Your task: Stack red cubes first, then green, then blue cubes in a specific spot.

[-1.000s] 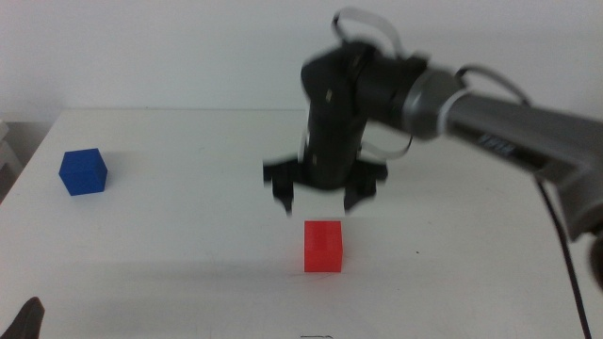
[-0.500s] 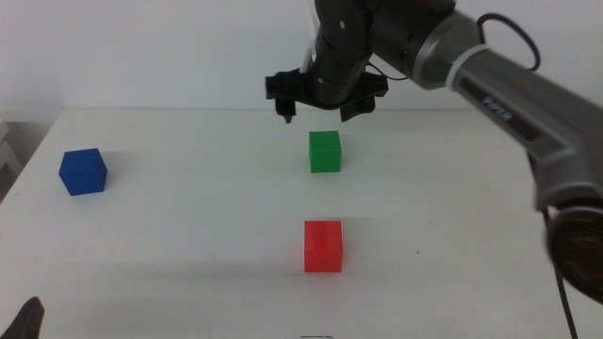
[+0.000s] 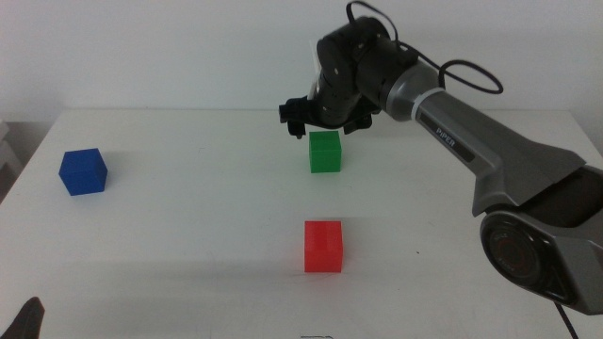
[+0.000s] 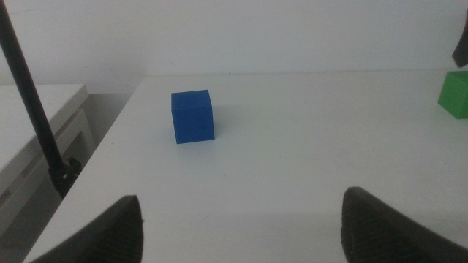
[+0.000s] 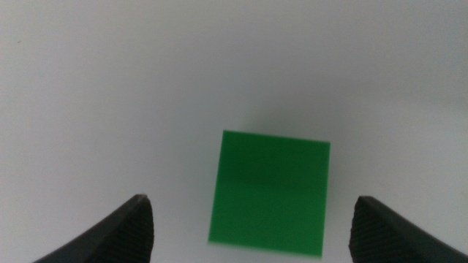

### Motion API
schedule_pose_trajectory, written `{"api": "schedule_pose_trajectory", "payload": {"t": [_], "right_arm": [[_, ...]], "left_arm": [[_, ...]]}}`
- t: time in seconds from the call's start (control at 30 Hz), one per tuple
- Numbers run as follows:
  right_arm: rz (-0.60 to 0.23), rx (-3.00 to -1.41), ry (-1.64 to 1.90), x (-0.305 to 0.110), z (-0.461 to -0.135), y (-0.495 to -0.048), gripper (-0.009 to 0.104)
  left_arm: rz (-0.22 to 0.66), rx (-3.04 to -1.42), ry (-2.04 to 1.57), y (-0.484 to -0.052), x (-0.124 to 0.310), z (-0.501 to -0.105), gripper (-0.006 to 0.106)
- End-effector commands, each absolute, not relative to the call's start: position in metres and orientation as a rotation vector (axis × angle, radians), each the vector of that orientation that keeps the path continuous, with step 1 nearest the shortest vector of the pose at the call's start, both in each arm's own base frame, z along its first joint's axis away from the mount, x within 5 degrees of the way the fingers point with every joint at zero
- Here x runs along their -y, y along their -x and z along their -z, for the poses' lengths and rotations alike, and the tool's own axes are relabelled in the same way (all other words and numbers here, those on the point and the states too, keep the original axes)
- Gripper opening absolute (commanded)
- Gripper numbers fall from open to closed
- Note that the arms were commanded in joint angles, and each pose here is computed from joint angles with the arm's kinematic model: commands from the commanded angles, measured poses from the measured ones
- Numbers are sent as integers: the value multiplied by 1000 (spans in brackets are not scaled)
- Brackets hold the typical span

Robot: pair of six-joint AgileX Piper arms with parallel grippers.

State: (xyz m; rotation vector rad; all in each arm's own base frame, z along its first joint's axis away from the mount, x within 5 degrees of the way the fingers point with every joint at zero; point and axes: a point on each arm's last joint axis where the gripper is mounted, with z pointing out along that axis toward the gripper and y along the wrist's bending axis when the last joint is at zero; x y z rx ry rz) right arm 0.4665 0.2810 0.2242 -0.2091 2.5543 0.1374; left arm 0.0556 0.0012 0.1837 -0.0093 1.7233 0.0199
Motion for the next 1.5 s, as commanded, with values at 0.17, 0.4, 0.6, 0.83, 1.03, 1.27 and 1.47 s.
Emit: {"api": "schedule_pose_trajectory", "payload": {"t": [0.17, 0.4, 0.6, 0.83, 1.03, 1.27, 1.47], "right_arm": [[-138, -2357, 219, -272, -261, -478, 94], [-122, -2343, 220, -272, -249, -484, 94], [-113, -2348, 213, -272, -246, -485, 87], [-115, -2362, 212, -273, -240, -485, 67], [-132, -2380, 207, -274, -237, -485, 59], [-113, -2406, 206, -274, -230, -485, 45], [-65, -2416, 190, -269, -229, -486, 21]], "left_arm": [[-7, -1615, 17, -55, -1, -194, 92], [-7, -1615, 17, -55, -1, -194, 92], [-7, -1615, 17, -55, -1, -194, 92], [-7, -1615, 17, -55, -1, -194, 92], [-7, -1615, 17, -55, -1, -194, 92], [-7, -1615, 17, -55, -1, -194, 92], [-7, -1615, 17, -55, -1, -194, 92]]}}
